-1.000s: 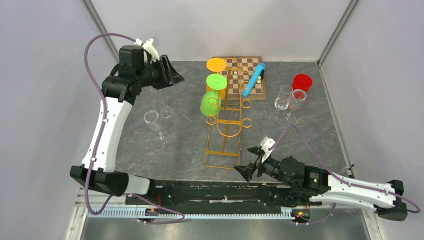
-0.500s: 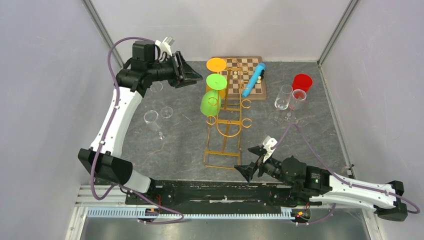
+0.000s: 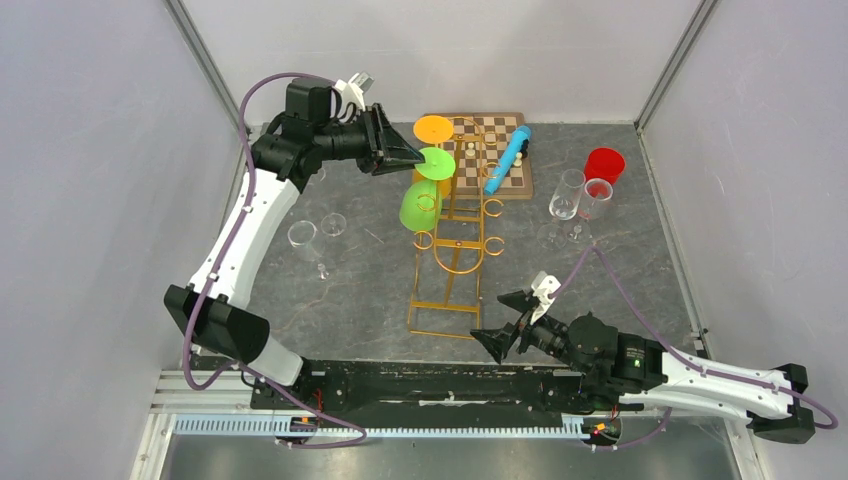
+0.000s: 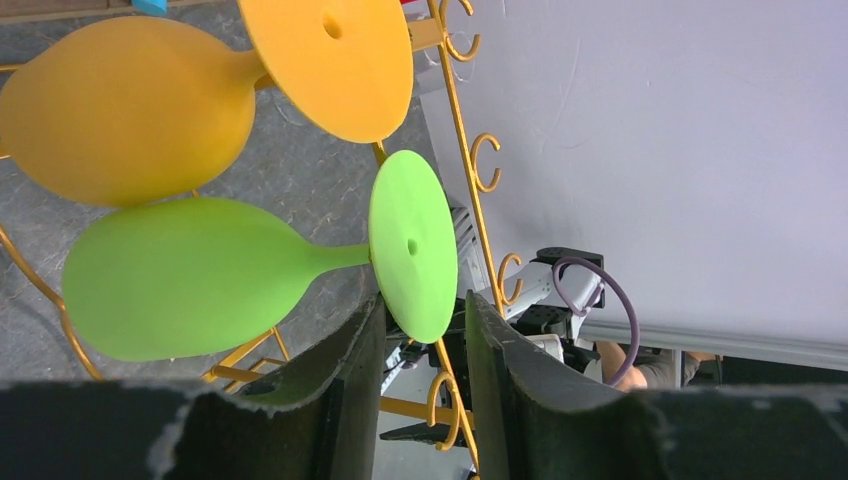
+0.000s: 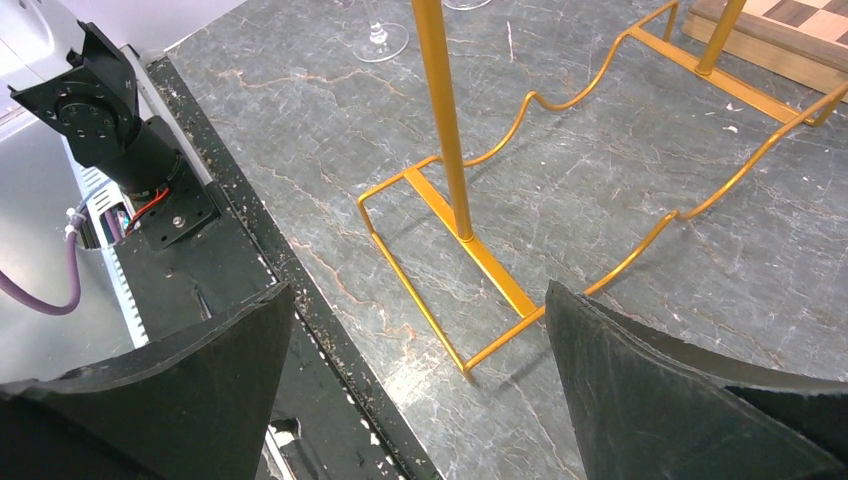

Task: Take the wine glass off the wine glass rack
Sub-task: Pick up the wine glass from the wine rack.

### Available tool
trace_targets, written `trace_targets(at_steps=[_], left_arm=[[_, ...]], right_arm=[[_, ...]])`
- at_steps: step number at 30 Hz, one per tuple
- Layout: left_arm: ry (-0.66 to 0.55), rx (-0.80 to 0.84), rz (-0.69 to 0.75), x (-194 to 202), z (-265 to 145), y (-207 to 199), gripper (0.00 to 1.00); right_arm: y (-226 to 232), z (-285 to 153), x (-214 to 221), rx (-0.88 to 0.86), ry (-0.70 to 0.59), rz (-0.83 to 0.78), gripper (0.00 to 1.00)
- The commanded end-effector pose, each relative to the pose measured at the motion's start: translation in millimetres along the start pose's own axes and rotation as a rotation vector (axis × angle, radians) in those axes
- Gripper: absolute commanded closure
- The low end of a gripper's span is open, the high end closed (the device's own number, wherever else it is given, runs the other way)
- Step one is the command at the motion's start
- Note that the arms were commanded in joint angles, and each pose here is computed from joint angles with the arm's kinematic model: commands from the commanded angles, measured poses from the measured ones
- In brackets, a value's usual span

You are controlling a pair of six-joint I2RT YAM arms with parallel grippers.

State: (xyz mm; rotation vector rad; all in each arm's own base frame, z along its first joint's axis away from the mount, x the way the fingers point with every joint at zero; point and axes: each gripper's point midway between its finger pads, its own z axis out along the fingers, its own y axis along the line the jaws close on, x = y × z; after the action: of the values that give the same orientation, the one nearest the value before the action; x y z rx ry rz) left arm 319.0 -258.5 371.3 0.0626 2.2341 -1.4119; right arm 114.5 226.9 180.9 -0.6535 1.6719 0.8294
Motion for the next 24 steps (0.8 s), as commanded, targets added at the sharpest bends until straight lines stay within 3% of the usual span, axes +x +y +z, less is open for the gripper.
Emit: trace_targets(at_steps=[1,11,19,24], left_arm=[[-0.012,0.057,0.023,-7.5,-0.2,-19.5,0.61],[-0.009,0.052,0.024,-7.3,1.5,-16.9,0.76],[-0.010,0.058,0.031,-8.7,1.5,-19.7,0.82],[-0.004,0.060,0.034,-7.3,2.7,-19.6,0.97]], right_arm=[[-1.6,-0.5,-4.9,0.012,-0.028,0.023,0.02],[-3.3,-0.5,-3.0,0.020,-0.028,0.025,0.02],[-3.5,-0.2,-1.4,0.020,-0.026,0.027,0.02],[-3.6,0.2,-0.4,0.022,-0.023,0.028,0.02]])
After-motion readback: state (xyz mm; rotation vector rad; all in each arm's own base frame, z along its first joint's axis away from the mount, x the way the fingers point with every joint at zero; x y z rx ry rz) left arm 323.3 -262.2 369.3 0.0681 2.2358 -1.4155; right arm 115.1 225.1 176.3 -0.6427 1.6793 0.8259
